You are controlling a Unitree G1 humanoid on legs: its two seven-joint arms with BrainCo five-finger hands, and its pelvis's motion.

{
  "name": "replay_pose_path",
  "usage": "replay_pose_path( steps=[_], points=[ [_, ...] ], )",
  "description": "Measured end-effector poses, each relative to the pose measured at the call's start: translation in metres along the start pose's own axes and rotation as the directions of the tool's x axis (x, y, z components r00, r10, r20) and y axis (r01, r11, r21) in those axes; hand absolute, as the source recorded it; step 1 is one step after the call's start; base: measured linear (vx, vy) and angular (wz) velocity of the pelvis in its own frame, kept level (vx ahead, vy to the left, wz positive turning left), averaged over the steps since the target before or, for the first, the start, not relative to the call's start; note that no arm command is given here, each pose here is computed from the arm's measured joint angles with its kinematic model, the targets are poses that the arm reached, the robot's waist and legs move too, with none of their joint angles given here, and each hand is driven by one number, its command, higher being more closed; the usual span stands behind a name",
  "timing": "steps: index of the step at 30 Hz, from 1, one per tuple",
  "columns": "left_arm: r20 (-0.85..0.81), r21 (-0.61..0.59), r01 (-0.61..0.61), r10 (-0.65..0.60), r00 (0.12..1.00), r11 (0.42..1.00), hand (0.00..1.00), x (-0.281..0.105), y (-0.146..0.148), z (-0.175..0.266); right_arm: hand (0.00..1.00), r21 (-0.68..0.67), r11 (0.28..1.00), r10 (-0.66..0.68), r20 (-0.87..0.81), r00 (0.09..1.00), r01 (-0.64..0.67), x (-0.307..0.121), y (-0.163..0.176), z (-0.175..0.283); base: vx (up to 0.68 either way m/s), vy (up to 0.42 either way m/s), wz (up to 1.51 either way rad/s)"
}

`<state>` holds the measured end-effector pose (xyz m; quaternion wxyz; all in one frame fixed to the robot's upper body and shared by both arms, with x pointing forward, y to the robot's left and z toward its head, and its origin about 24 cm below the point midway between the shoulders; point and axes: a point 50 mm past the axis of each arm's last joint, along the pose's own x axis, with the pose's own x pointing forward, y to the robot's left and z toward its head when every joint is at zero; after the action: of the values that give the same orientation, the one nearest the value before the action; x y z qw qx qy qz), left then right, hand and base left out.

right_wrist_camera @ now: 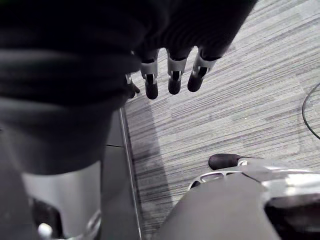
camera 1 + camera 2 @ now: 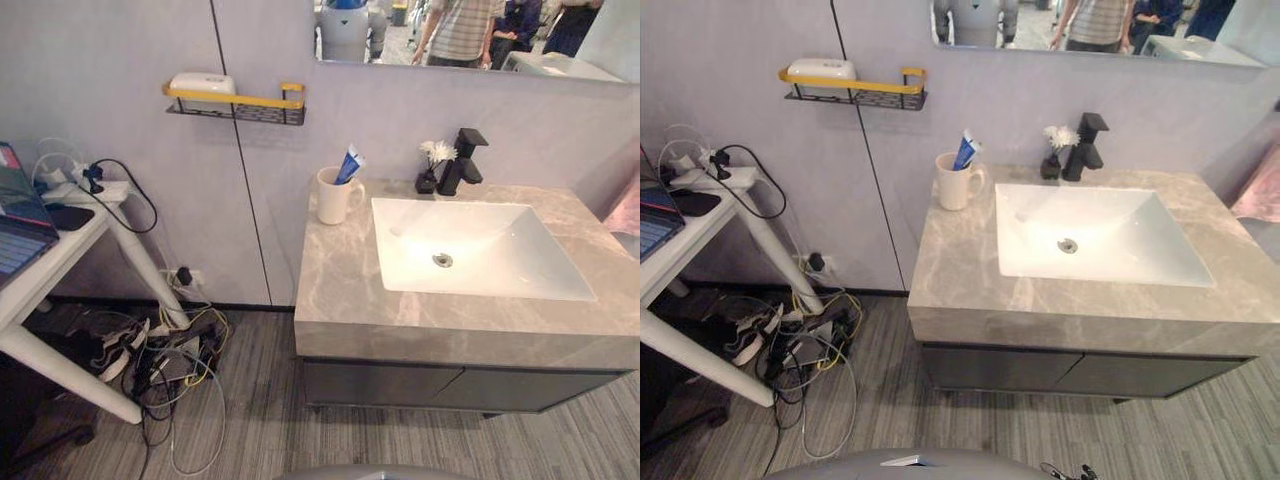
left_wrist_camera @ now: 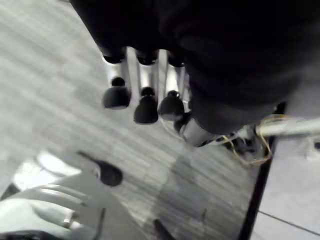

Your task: Organize washtable

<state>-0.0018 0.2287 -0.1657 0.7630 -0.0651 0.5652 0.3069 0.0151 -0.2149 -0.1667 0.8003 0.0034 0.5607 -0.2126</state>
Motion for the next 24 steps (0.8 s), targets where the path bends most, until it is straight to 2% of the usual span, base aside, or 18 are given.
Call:
replay_pose_path(
  steps=[5, 8, 16, 21, 23, 24],
  points=[
    [-0.036, -0.045, 0.062, -0.063, 0.997, 0.997, 0.00, 0.000, -0.006, -0.005, 0.00, -0.007, 1.000, 0.008, -0.026, 1.000, -0.008, 0.001, 0.000, -0.003, 0.01, 0.006, -0.12],
    [-0.029, -0.033, 0.104, -0.105, 0.994, 0.994, 0.00, 0.000, -0.010, -0.002, 0.00, -0.009, 1.000, 0.009, -0.041, 0.999, -0.010, 0.001, 0.000, -0.005, 0.04, -0.007, -0.05],
    [-0.010, 0.112, 0.169, -0.169, 0.986, 0.979, 0.00, 0.003, -0.020, 0.009, 0.00, -0.022, 1.000, 0.020, -0.044, 0.999, -0.021, 0.003, -0.001, 0.000, 0.05, -0.015, 0.02],
    [-0.010, 0.132, 0.172, -0.173, 0.985, 0.976, 0.00, 0.003, -0.020, 0.009, 0.00, -0.045, 0.998, 0.038, -0.030, 0.999, -0.039, 0.005, 0.001, 0.005, 0.03, -0.001, -0.09],
    [-0.013, 0.188, 0.174, -0.174, 0.985, 0.967, 0.00, 0.003, -0.020, 0.009, 0.00, -0.076, 0.996, 0.053, -0.007, 0.999, -0.053, 0.007, 0.002, 0.013, -0.05, 0.031, -0.53],
    [-0.011, 0.258, 0.173, -0.176, 0.984, 0.951, 0.00, 0.003, -0.020, 0.010, 0.00, -0.087, 0.994, 0.061, 0.004, 0.998, -0.060, 0.008, 0.004, 0.018, -0.10, 0.051, -0.55]
  ],
)
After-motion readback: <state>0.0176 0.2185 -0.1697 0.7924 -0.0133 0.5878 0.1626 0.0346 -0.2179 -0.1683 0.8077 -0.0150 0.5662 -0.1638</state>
